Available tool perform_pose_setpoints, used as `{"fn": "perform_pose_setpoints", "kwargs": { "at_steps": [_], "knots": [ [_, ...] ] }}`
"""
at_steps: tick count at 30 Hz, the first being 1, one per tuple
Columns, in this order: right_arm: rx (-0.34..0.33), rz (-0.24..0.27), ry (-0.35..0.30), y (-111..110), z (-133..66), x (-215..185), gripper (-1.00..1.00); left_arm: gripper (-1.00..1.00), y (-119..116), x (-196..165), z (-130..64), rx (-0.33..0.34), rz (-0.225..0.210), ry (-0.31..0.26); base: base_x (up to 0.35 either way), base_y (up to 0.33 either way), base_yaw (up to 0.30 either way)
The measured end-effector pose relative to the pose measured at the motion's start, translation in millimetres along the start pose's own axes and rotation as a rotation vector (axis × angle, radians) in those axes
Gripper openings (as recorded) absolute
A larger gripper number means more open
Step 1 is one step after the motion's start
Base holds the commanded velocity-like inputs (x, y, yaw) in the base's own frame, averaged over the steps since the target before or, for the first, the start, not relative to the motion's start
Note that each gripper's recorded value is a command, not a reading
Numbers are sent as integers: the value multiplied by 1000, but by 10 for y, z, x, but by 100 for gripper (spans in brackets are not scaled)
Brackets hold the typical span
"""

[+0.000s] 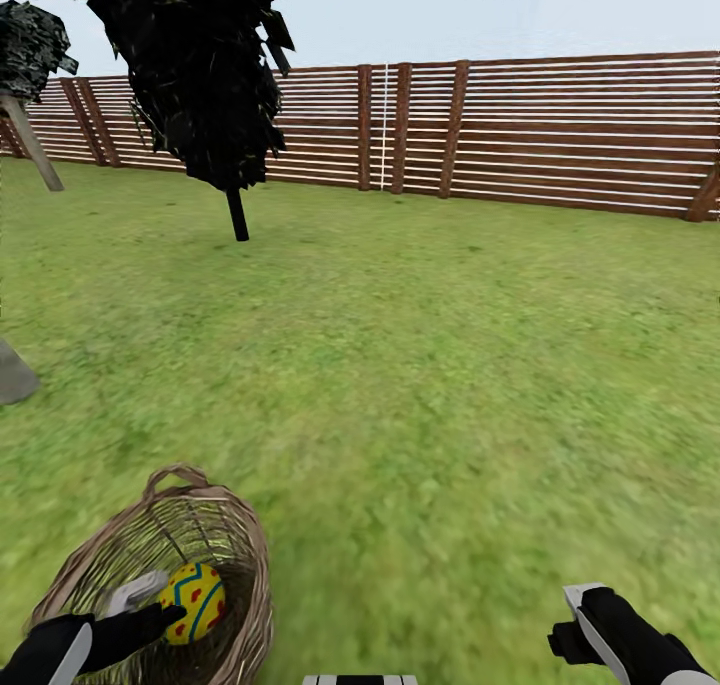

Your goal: Take the three Easter eggs out of the wicker basket on the lawn in the garden, then place them on the lawn next to a single tree (choose any tree) so that all three eggs are next to the same tree and none are left in the basket.

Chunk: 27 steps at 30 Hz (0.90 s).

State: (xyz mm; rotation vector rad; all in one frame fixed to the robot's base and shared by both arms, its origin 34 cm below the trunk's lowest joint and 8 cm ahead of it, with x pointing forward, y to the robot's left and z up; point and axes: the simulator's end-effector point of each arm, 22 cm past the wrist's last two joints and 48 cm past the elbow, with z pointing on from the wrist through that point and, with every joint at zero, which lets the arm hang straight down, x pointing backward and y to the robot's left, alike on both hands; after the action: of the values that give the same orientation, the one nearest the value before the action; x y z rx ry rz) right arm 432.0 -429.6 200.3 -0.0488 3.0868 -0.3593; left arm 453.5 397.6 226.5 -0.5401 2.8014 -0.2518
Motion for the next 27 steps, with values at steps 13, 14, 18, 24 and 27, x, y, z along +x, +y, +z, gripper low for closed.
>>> {"fn": "perform_pose_setpoints", "kwargs": {
  "at_steps": [13,14,18,24,27],
  "knots": [
    [3,7,-66,-28,-187,-189,100,100,-221,-82,-76,0,87,-41,-4,0,0],
    [4,8,-70,-31,-202,-201,100,100,-233,-92,-87,2,89,-44,0,0,0],
    [3,9,-86,-23,-262,-250,100,100,-287,-128,-126,11,92,-55,-169,150,0],
    [4,12,-122,-41,-358,-347,100,100,-419,-158,-168,27,93,-72,-217,222,0],
    [6,15,-111,-56,-359,-283,100,100,-455,-207,-209,34,96,-89,-45,87,0]
  ]
}}
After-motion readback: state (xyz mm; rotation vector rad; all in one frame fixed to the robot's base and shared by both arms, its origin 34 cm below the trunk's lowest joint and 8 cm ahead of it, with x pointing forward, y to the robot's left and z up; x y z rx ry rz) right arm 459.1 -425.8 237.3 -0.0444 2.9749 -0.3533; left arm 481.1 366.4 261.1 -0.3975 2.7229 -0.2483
